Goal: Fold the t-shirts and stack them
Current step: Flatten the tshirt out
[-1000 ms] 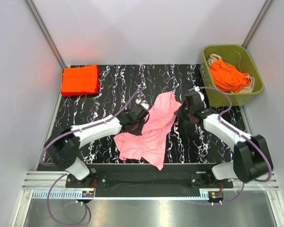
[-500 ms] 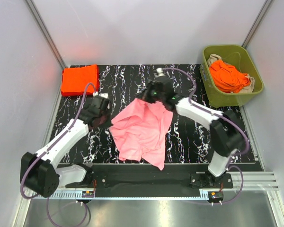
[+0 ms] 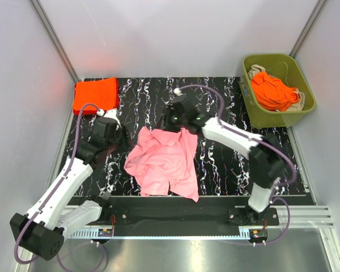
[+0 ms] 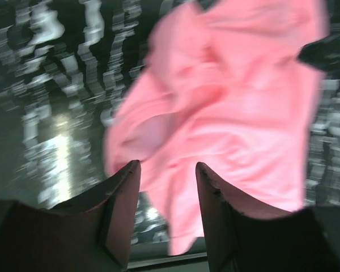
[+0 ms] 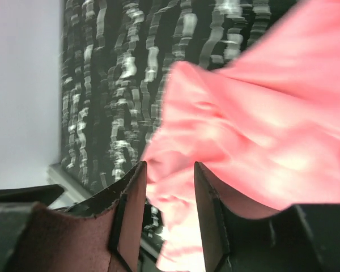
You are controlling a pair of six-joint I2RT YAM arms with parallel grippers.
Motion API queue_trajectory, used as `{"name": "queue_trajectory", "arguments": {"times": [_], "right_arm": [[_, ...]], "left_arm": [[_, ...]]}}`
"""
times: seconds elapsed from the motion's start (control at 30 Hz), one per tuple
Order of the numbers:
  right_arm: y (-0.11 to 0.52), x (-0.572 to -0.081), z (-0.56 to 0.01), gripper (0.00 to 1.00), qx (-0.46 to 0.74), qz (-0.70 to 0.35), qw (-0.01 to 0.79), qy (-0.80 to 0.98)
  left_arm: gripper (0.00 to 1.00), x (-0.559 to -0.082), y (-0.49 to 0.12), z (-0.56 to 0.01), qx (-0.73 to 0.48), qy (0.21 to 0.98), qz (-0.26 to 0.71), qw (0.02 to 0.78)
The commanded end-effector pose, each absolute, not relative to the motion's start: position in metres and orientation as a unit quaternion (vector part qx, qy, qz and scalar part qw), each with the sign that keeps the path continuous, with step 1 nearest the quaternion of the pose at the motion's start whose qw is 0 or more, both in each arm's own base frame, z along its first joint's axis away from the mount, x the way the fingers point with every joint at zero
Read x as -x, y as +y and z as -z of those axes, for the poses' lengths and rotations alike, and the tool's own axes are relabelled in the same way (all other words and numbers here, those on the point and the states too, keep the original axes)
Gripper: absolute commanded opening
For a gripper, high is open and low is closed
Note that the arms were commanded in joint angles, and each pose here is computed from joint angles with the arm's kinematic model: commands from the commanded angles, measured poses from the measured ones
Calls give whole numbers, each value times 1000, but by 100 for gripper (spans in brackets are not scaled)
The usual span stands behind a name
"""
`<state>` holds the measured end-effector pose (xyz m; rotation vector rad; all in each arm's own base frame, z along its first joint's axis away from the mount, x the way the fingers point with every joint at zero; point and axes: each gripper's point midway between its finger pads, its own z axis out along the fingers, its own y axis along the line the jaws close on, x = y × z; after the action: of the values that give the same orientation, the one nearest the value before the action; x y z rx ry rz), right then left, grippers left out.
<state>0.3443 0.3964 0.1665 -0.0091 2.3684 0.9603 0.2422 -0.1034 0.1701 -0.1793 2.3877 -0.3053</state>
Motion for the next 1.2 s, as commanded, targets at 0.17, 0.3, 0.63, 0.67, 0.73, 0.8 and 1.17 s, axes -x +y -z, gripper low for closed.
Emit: {"name": "queue_trajectory", "arguments": {"times": [0.17,0.3,0.63,0.67,0.73,0.8,1.17], "right_arm": [[234,-346,-176,43,-148,-246,376,881],[211,-329,-164,43,-150,-236,376,883],[196,-313,-159,43,-145,-232,382,883],[196,-312,-157,43,-143,-232,380,884],[196,-310,-155,43,-141,-232,377,885],[195,-310,-151,43,-141,-229,375,887],[195,-310,-150,43,-137,-231,374,888]], "left_arm": [[45,-262,-247,-180,44,872,353,337],[41,-291,-285,-135,94,874,370,301],[46,-332,-285,-70,163,889,298,308],[46,-333,-286,-68,167,886,302,311],[46,-336,-291,-66,172,876,322,316],[45,-338,-293,-61,181,874,324,312],[42,-336,-281,-47,202,883,286,311]]}}
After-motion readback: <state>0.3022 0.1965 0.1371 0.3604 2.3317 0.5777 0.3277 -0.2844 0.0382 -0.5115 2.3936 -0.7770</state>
